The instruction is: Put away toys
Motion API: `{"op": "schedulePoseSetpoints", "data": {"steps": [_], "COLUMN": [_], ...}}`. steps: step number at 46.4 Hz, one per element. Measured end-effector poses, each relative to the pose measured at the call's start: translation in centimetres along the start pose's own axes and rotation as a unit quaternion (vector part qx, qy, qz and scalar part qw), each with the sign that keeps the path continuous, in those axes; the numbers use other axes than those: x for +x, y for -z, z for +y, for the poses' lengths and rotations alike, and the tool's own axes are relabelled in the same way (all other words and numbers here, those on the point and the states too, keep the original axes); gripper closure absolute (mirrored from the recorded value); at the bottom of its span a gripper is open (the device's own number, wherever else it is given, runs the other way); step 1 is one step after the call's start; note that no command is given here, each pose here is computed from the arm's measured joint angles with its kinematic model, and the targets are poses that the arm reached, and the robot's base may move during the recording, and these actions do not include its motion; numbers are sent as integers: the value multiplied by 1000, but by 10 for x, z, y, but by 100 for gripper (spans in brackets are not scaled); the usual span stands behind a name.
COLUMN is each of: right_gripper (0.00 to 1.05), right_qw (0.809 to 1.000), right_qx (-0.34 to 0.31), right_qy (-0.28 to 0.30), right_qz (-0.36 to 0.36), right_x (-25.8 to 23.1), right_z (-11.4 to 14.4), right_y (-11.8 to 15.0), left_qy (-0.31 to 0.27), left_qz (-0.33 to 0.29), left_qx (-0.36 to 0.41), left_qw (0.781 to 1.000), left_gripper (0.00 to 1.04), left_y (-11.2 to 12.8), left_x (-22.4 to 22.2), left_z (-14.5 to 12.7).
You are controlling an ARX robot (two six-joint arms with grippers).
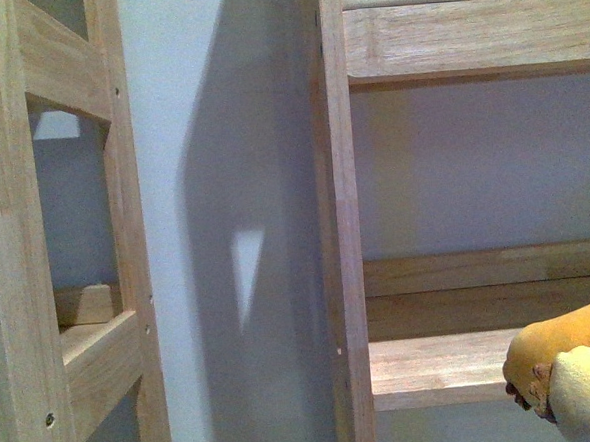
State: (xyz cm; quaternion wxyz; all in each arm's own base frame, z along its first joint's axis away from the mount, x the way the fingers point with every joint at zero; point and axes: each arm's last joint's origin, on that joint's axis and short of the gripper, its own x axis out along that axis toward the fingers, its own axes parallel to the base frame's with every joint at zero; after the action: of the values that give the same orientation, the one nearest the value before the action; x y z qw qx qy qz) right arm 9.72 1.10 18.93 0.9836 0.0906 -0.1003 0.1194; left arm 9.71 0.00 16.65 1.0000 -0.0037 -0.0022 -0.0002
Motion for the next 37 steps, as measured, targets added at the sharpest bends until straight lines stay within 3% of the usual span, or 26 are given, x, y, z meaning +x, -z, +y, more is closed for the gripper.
{"op": "schedulePoseSetpoints", "data": {"steps": [6,11,37], "right_gripper": [97,97,97], "right_qw": [997,996,998], "right_qx": [11,14,-41], "right_qy": [4,15,-17], "right_qz": [71,81,-34], "right_x": [1,6,37], "right_z": [-2,-3,22], "right_y": [0,-11,-141], "left_qy": [0,0,0], "left_qz": [0,0,0], "left_qx": [0,0,0], "left_qw": [1000,1000,1000], "left_gripper": [6,6,6], "left_y": [0,0,0], "left_x": [0,0,0], "left_z": [0,0,0]}}
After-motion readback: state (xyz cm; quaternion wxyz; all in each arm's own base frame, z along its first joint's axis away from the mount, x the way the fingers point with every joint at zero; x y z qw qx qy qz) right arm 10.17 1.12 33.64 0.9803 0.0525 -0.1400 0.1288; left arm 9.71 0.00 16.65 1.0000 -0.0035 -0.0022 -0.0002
